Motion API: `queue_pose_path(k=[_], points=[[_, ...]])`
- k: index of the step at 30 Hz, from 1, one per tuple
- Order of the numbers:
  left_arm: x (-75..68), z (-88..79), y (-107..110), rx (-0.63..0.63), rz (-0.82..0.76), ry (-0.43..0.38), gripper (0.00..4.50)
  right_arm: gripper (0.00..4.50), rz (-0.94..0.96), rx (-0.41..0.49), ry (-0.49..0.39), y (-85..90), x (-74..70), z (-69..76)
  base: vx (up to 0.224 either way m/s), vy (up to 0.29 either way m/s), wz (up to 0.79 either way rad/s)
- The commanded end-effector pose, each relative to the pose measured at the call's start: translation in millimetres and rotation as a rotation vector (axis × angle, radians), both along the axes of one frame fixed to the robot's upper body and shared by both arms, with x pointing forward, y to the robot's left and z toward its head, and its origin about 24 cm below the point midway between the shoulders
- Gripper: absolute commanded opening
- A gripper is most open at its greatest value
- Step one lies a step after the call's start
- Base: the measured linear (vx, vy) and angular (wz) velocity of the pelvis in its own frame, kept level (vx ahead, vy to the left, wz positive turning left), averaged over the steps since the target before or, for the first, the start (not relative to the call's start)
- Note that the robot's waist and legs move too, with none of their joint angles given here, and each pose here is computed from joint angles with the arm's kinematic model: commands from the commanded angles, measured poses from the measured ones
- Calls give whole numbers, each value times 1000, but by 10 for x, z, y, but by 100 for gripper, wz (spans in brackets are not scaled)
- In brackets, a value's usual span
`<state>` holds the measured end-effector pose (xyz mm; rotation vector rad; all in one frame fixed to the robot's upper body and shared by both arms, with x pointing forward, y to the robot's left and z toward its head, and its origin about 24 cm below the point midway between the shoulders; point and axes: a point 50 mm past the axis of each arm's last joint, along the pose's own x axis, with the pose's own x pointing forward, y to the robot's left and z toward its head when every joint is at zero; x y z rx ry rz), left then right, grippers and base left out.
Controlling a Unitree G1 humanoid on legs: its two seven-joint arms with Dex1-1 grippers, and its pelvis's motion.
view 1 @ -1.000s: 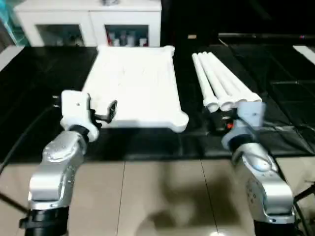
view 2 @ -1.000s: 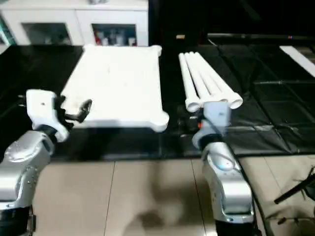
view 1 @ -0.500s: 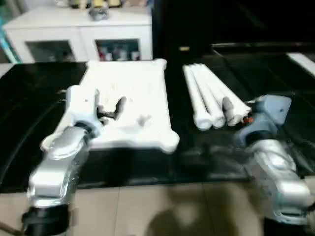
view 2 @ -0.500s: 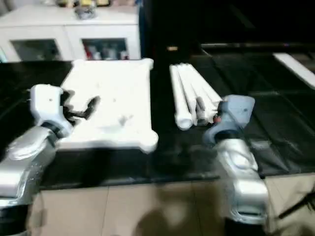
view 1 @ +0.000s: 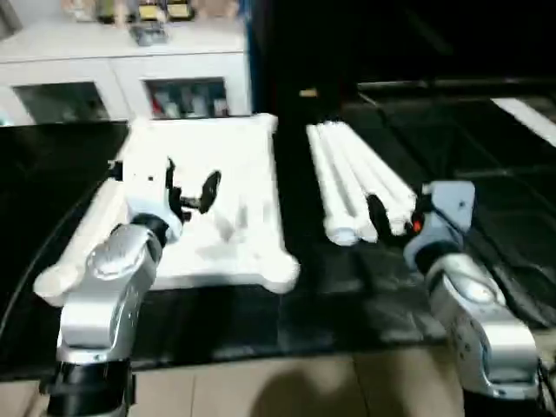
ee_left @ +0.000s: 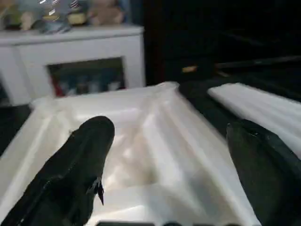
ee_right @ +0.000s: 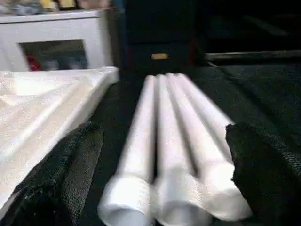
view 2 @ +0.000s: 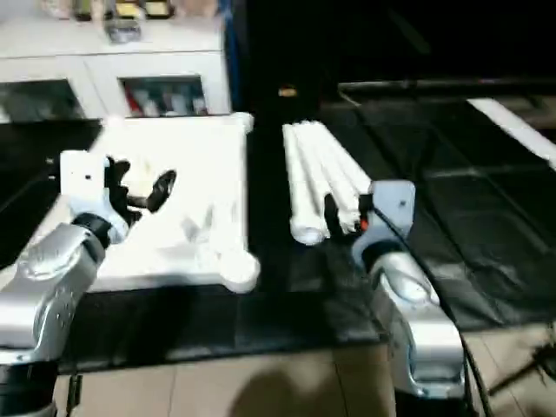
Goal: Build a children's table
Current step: Move to table
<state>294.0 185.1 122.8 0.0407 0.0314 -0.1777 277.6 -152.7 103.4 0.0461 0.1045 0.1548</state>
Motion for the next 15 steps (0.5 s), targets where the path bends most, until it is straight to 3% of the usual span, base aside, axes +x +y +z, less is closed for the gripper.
queue_pose_path(k=[1, 5, 11, 15], points=[[4, -5, 6, 7, 11, 4, 433, 450, 37, -36, -24, 41, 4, 44, 125, 81, 1], [8, -6, -8, 14, -3, 1, 433, 450, 82, -33, -13, 75, -19, 38, 125, 25, 6], [-45, -113, -63, 124, -179, 66, 433, 450, 182, -40, 3, 114, -38, 49, 65, -57, 0], [-122, -171, -74, 172, -420, 186, 433, 450, 313, -126, 47, 125, -43, 40, 0, 0, 0]])
